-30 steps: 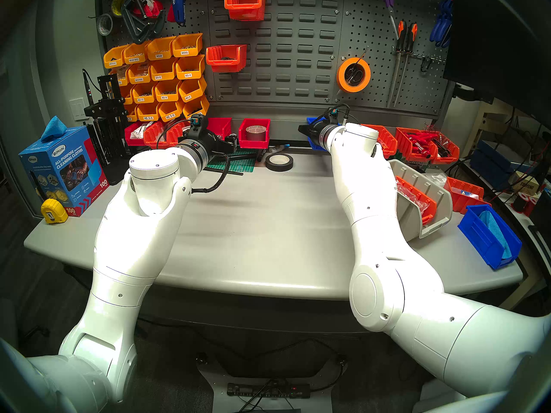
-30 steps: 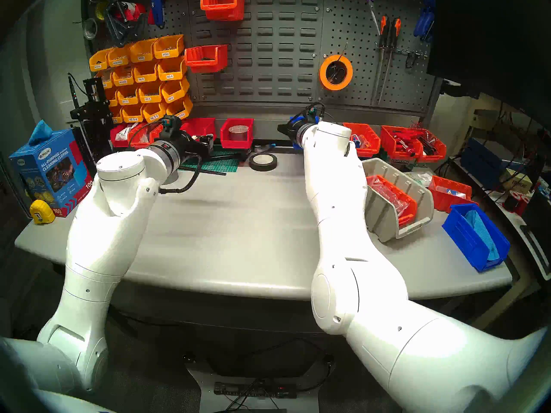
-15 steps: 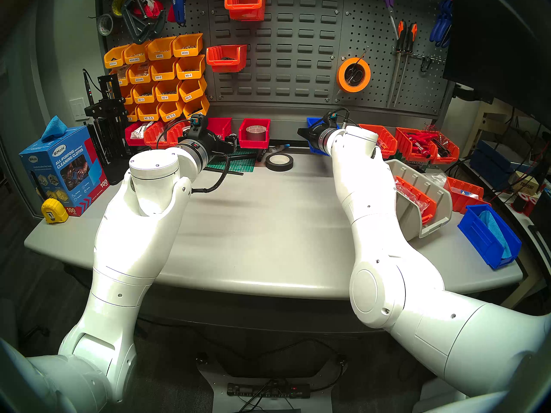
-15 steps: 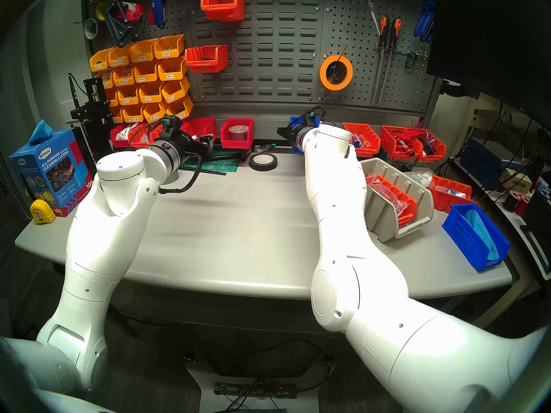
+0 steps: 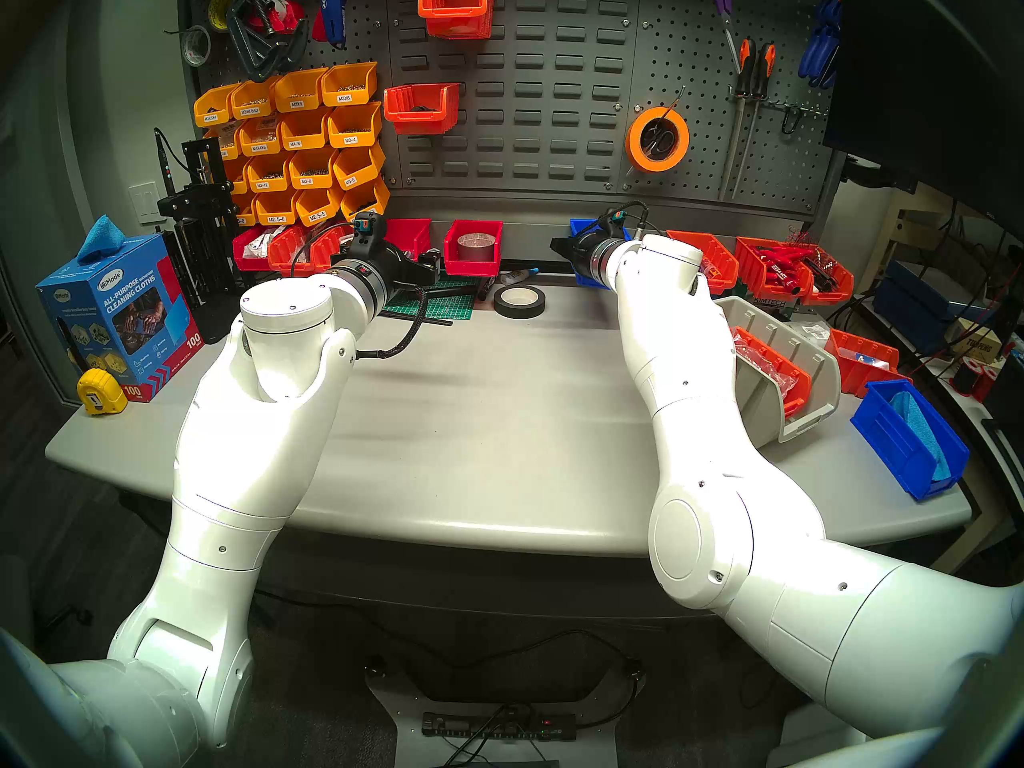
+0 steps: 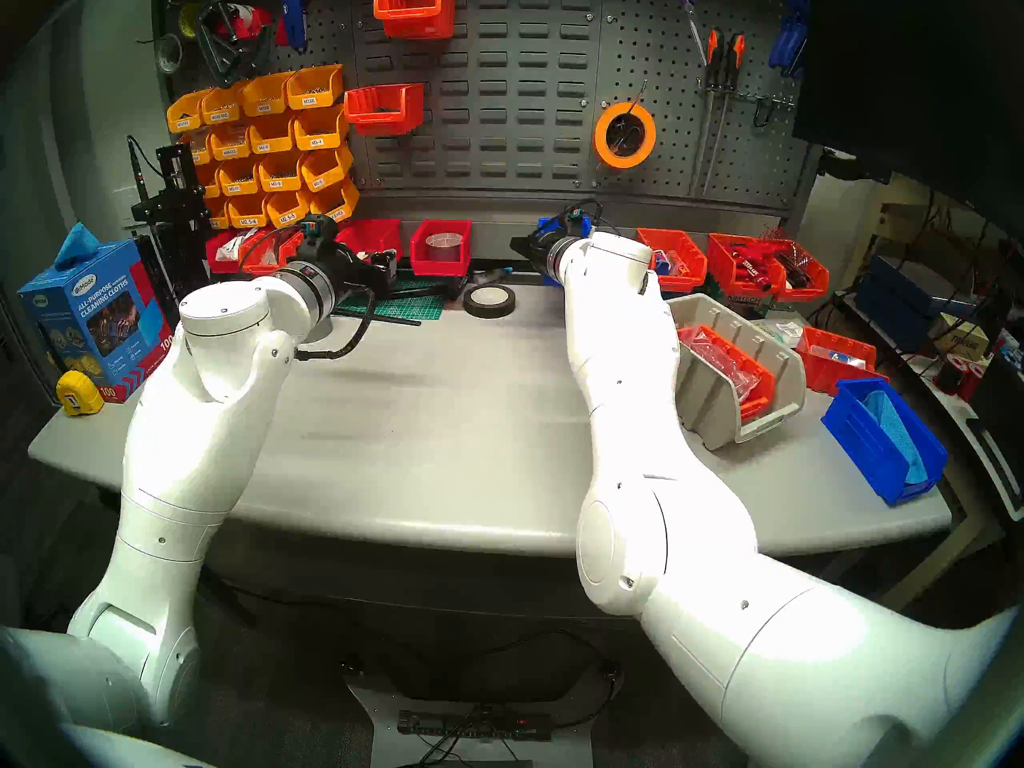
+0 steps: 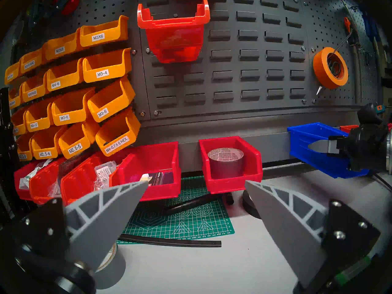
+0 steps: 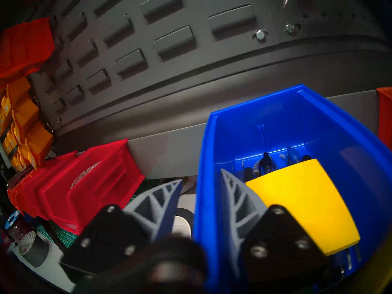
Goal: Hang all the unorganized tool boxes onto the wall
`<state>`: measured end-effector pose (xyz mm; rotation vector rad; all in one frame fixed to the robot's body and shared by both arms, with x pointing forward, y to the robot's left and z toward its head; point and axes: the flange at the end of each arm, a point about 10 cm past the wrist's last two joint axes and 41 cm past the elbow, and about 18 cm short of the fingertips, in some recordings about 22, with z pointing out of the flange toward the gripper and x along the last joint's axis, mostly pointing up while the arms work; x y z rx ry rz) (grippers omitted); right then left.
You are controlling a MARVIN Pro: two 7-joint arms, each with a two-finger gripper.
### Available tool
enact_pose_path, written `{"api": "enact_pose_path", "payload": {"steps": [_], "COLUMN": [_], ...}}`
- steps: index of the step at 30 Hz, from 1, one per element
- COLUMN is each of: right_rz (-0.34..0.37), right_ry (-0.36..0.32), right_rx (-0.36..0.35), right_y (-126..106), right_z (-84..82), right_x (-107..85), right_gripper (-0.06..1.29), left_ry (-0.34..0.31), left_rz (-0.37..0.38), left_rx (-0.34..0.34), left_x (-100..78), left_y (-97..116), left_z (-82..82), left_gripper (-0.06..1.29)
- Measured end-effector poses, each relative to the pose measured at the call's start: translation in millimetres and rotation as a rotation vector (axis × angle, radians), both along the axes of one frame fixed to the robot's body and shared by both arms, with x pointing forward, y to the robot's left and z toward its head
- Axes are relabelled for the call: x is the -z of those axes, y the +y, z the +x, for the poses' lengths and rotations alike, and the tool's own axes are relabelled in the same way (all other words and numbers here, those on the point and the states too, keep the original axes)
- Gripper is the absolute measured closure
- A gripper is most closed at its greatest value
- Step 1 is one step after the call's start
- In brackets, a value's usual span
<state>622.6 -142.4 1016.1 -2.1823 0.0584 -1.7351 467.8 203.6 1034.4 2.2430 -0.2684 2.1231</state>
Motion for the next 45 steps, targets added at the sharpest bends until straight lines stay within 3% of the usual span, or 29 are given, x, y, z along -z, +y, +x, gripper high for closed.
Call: {"api": "enact_pose_path", "payload": {"steps": [4, 18, 25, 35, 39, 42, 43, 45], "right_rz": [0.000, 0.003, 0.004, -0.006, -0.029, -0.037, -0.042, -0.047], "right_ry": [0.000, 0.001, 0.001, -0.001, -0.003, -0.006, -0.008, -0.011], "right_rx": [-0.002, -0.010, -0.014, -0.011, 0.020, 0.021, 0.022, 0.023], "right_y": [0.2, 0.9, 1.7, 1.0, -10.3, -9.7, -9.4, -8.9], "right_z": [0.0, 0.2, 0.1, -0.6, -0.1, -0.2, -0.4, -0.7], "right_x": [0.0, 0.2, -0.2, -0.1, 1.5, 1.6, 2.0, 2.5], "right_gripper": [0.75, 0.72, 0.61, 0.58, 0.72, 0.92, 1.05, 1.09], "left_ry": [0.000, 0.001, 0.001, 0.001, 0.001, 0.001, 0.001, 0.001], "left_rz": [0.000, 0.000, 0.000, 0.000, 0.000, 0.000, 0.001, 0.000], "left_rx": [0.000, 0.000, 0.000, 0.000, -0.001, 0.000, 0.000, 0.000], "left_x": [0.0, 0.1, 0.1, 0.1, -0.1, 0.0, 0.0, 0.0], "left_y": [0.1, 0.0, 0.1, 0.0, 0.0, -0.4, -0.2, -0.1], "left_z": [0.0, 0.0, 0.0, 0.0, 0.0, -0.1, 0.0, 0.0], "left_gripper": [0.00, 0.00, 0.00, 0.00, 0.00, 0.00, 0.00, 0.00]}}
